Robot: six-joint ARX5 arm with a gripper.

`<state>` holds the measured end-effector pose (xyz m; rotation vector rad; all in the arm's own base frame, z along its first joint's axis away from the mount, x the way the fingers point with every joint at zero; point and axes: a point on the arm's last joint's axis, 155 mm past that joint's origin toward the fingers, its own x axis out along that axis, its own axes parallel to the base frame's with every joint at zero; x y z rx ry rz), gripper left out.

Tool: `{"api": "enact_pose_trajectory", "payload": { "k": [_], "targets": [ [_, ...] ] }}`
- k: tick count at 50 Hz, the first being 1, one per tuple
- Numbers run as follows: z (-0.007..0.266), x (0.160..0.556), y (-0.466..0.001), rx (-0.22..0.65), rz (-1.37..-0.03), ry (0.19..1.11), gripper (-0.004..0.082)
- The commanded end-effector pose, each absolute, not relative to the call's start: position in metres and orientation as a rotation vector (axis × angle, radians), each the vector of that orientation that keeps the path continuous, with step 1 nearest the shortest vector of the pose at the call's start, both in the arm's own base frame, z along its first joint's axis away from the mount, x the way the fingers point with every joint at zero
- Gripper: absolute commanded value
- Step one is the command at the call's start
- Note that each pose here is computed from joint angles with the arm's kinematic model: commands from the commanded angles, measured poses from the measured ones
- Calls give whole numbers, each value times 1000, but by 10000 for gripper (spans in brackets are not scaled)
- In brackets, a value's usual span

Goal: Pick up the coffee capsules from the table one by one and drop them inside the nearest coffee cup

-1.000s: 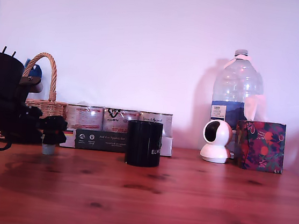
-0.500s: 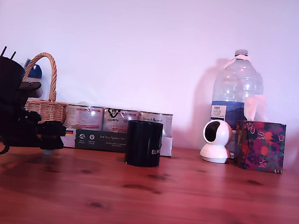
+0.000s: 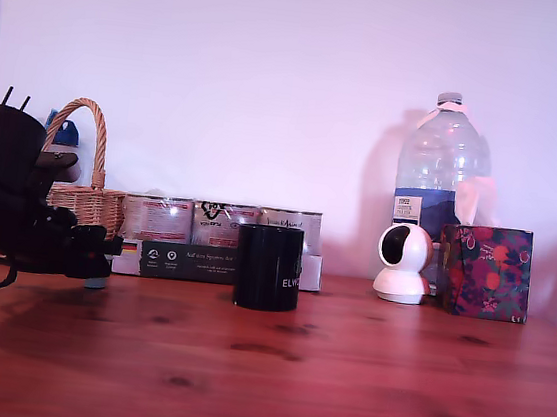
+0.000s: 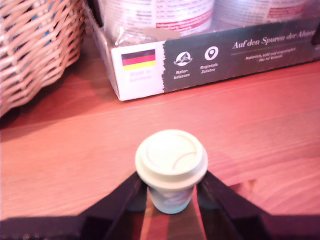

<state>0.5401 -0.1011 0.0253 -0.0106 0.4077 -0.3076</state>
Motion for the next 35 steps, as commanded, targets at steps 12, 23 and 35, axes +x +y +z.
{"api": "enact_pose_trajectory", "payload": {
  "k": [12,23,35],
  "targets": [
    [21,531,-111,-18,-360,457,160],
    [52,520,-128,-27,-428,466,161],
    [82,499,-155,-20,-494,499,161]
  ]
}}
